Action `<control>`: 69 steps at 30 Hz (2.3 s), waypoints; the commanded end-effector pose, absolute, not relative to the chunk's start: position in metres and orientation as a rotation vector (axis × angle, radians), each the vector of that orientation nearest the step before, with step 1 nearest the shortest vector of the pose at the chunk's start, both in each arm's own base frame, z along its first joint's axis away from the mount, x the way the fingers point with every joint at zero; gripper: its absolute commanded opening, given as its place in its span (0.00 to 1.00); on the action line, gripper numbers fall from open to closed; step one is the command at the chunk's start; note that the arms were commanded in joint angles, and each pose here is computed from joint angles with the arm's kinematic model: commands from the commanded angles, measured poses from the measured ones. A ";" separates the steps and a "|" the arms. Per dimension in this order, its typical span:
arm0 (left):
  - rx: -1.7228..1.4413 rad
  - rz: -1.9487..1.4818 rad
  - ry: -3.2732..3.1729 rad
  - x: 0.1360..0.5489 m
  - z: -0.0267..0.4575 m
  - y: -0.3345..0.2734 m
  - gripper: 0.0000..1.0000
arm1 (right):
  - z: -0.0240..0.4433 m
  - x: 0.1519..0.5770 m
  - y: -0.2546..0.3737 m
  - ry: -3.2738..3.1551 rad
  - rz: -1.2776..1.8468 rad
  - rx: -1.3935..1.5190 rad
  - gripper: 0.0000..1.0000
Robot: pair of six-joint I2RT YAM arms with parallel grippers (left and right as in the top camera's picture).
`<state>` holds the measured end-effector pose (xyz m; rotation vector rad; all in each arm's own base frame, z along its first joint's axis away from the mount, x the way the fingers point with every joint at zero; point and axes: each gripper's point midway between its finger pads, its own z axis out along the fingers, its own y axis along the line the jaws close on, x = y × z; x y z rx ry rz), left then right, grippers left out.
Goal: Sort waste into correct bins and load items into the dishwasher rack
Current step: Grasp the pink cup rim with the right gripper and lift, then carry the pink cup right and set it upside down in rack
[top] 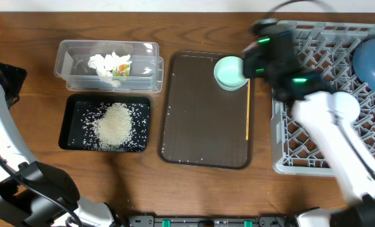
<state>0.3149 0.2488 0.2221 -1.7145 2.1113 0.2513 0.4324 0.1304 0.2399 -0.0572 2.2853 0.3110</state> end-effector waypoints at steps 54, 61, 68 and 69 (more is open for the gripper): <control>-1.719 0.263 2.114 0.314 0.221 0.251 0.95 | 0.152 0.375 -0.205 1.833 1.134 0.619 0.01; -1.719 0.263 2.113 0.314 0.221 0.251 0.95 | 0.148 0.377 -0.211 1.850 1.062 0.612 0.01; -1.719 0.263 2.113 0.314 0.221 0.251 0.95 | 0.149 0.380 -0.209 1.850 1.052 0.585 0.01; -1.719 0.263 2.113 0.314 0.221 0.251 0.95 | 0.150 0.381 -0.209 1.851 1.049 0.579 0.01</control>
